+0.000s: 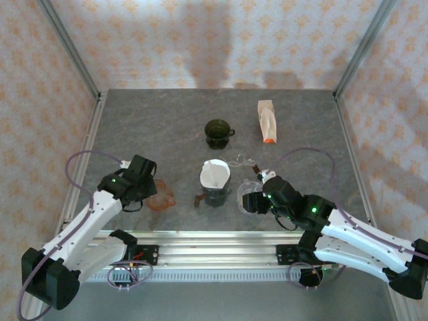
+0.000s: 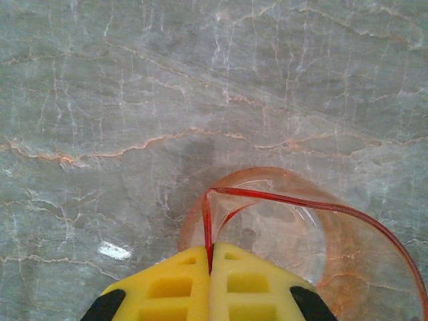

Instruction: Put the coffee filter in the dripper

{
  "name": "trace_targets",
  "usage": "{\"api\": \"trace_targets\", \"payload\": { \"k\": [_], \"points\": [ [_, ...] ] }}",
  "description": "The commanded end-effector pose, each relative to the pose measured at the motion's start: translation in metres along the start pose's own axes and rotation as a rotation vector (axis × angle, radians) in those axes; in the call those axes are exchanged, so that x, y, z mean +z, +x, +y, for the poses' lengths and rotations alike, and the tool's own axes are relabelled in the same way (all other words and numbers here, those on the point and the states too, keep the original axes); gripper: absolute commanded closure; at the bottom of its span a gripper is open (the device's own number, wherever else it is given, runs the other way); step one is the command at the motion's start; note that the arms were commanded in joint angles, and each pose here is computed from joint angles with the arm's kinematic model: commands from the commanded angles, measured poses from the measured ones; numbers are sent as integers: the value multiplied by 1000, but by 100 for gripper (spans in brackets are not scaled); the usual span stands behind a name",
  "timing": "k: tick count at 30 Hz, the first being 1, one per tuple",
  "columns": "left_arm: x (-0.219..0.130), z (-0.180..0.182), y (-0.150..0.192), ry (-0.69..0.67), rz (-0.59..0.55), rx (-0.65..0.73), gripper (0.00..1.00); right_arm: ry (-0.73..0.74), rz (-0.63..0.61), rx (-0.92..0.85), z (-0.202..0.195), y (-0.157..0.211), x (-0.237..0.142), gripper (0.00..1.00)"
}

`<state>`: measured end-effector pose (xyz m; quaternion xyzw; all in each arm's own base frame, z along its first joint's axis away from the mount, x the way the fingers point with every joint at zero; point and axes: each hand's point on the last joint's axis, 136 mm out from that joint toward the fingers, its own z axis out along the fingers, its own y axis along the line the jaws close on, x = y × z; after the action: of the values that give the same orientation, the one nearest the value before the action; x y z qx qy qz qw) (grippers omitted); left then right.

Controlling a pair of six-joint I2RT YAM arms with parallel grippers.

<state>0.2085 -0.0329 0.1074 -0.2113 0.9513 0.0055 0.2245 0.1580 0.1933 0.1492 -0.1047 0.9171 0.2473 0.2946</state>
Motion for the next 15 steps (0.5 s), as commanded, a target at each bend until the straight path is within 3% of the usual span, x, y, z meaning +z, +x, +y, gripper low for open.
{"api": "trace_targets", "payload": {
  "k": [1, 9, 15],
  "points": [
    [3, 8, 0, -44, -36, -28, 100, 7, -36, 20, -2, -3, 0, 40],
    [11, 11, 9, -41, -25, -39, 100, 2, -30, 22, -1, -1, 2, 40],
    [14, 11, 11, -37, -21, -48, 86, -86, 25, 35, 16, 10, 11, 40]
  ]
}}
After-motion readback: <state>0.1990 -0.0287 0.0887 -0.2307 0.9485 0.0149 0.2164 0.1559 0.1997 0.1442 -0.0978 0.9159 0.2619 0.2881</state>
